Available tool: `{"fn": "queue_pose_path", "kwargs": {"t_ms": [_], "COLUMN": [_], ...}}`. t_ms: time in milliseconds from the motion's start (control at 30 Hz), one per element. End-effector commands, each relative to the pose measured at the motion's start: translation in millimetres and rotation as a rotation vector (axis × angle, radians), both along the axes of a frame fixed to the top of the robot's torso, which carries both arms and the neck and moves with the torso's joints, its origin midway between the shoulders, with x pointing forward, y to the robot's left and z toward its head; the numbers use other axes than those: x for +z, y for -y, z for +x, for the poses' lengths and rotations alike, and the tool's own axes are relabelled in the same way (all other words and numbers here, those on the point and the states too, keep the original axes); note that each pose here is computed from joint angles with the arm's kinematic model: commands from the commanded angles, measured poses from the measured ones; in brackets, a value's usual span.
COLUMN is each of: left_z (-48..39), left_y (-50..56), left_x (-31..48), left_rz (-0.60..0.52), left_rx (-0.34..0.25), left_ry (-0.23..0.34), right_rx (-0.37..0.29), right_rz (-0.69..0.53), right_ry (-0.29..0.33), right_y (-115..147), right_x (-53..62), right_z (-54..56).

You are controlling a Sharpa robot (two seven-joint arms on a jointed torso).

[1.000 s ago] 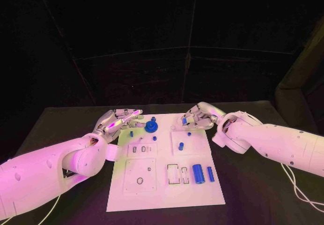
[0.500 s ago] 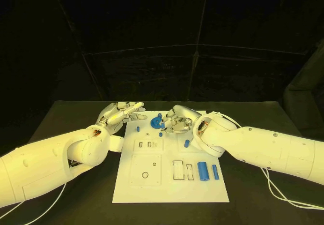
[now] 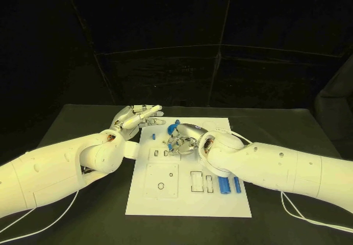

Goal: Assemble the parts on the task board

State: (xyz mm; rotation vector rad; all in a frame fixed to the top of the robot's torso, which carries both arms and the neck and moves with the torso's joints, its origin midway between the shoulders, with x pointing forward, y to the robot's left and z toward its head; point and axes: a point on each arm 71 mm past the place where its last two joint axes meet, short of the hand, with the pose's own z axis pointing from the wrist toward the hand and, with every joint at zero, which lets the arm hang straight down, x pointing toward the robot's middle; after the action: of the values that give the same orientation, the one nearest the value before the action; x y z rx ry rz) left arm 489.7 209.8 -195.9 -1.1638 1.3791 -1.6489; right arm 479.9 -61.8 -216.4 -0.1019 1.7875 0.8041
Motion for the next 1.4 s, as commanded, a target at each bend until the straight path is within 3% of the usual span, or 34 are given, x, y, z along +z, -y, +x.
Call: {"fn": "queue_pose_path", "kwargs": {"t_ms": [33, 667, 1400], "left_z": [0.3, 1.2, 1.0], "left_y": [2.8, 2.8, 2.3], "left_x": [2.8, 2.7, 2.5], "left_rz": [-0.019, -0.017, -0.016], "left_rx": [-0.015, -0.015, -0.016], "left_ry": [0.013, 0.011, 0.008], "right_rx": [0.008, 0.024, 0.020], "right_rz": [-0.062, -0.105, -0.152], "right_ry": [0.012, -0.011, -0.009], "right_y": [-2.7, -4.7, 1.5], "right_x": [-3.9, -12.4, -13.1], "right_z": [-1.2, -4.7, -9.1]}}
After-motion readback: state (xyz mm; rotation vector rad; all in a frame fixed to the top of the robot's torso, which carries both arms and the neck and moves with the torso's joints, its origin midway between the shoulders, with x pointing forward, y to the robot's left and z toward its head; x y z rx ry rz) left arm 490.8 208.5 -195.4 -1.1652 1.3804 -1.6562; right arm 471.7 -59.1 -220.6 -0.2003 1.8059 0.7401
